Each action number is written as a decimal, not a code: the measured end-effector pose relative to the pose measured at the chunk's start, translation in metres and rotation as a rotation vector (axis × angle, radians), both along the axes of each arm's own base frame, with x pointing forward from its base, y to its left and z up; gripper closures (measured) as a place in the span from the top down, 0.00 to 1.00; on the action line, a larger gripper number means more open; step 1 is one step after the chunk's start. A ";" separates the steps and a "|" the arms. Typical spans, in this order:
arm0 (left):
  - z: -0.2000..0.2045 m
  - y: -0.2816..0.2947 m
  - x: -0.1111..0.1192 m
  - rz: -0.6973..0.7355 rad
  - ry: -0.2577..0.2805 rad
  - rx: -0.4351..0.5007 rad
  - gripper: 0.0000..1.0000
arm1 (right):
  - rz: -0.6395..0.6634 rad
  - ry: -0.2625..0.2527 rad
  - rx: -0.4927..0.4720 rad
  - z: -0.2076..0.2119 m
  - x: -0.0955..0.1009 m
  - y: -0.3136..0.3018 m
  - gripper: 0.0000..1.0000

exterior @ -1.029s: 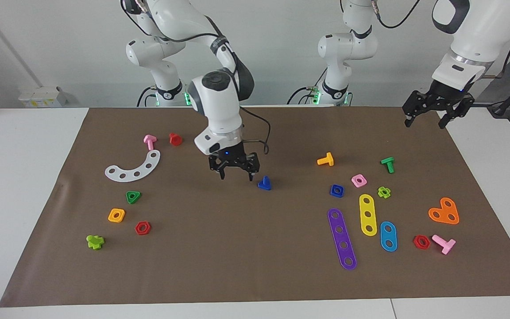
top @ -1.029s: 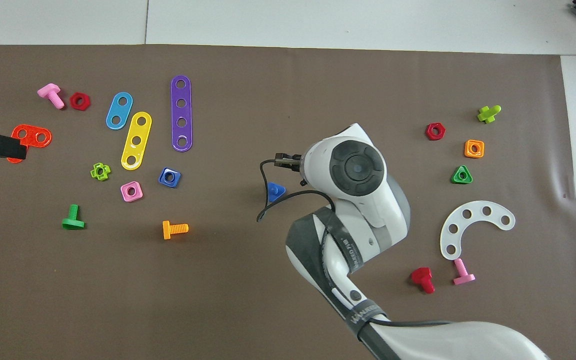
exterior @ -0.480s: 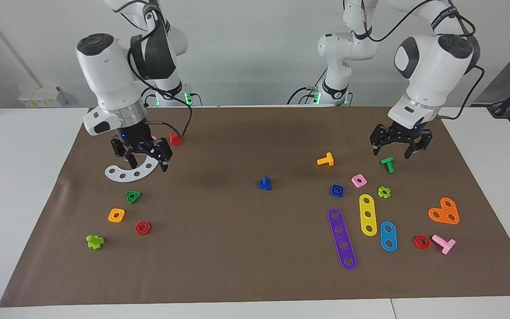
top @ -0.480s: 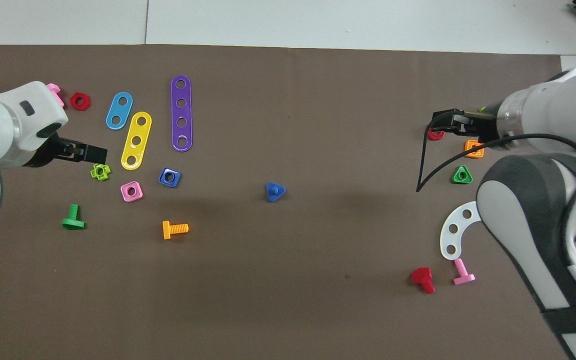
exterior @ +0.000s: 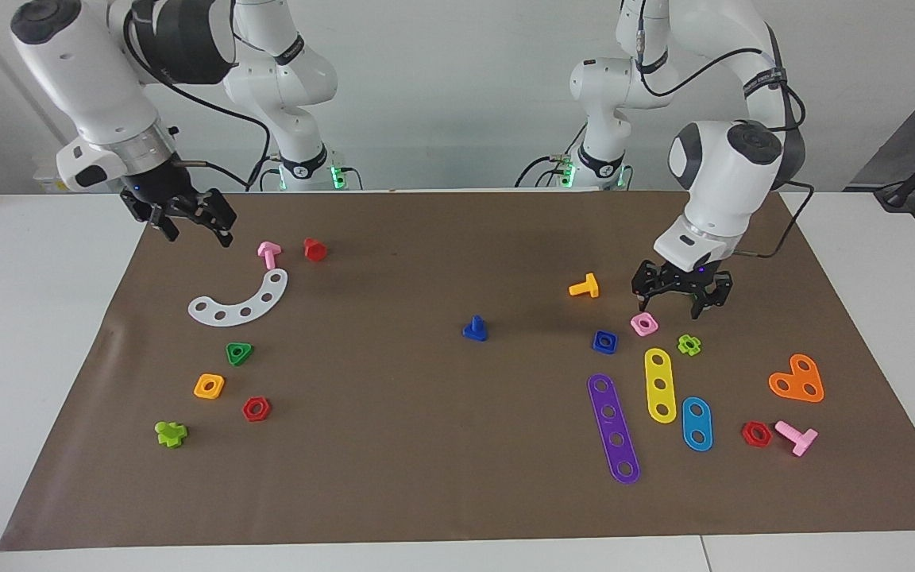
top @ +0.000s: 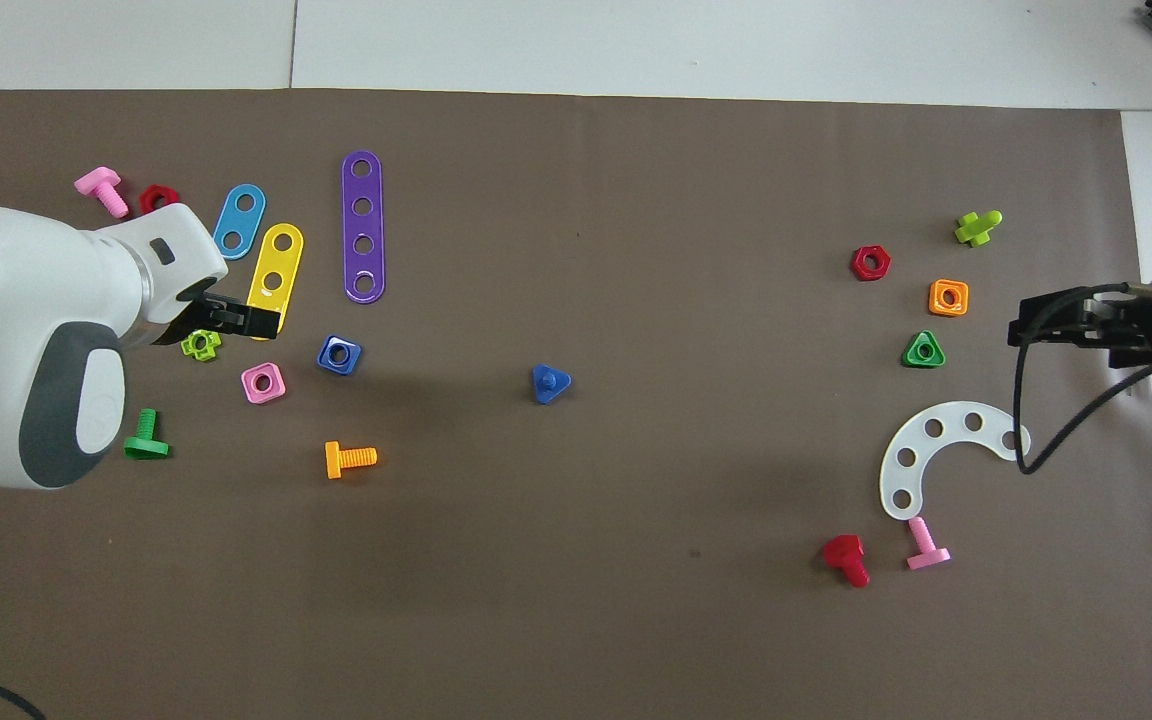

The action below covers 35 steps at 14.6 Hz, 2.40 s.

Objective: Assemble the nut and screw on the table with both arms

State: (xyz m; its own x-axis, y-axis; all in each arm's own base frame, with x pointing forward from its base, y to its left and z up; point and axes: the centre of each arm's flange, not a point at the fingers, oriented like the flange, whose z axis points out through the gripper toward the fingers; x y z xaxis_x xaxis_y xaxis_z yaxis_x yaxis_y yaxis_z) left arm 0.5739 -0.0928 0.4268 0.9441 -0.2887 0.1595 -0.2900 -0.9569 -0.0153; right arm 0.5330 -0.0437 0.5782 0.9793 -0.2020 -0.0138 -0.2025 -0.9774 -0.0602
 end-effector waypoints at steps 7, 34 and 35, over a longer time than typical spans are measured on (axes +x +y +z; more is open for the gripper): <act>-0.042 -0.041 -0.002 -0.069 0.000 0.003 1.00 | 0.037 -0.003 -0.029 0.052 -0.013 -0.021 1.00; -0.133 -0.060 -0.017 -0.109 0.038 0.018 0.88 | 0.085 -0.004 -0.080 0.075 -0.003 0.002 1.00; -0.133 -0.060 -0.017 -0.109 0.038 0.018 0.85 | 0.090 -0.002 -0.080 0.075 -0.003 0.005 1.00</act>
State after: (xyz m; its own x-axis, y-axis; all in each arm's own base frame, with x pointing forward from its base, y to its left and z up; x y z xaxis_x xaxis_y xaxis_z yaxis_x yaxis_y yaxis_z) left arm 0.5568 -0.1531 0.2936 0.9122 -0.3924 0.1178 -0.3930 -0.9193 -0.0189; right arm 0.5303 -0.0384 0.6531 0.9935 -0.1135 0.0005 -0.1135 -0.9934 0.0181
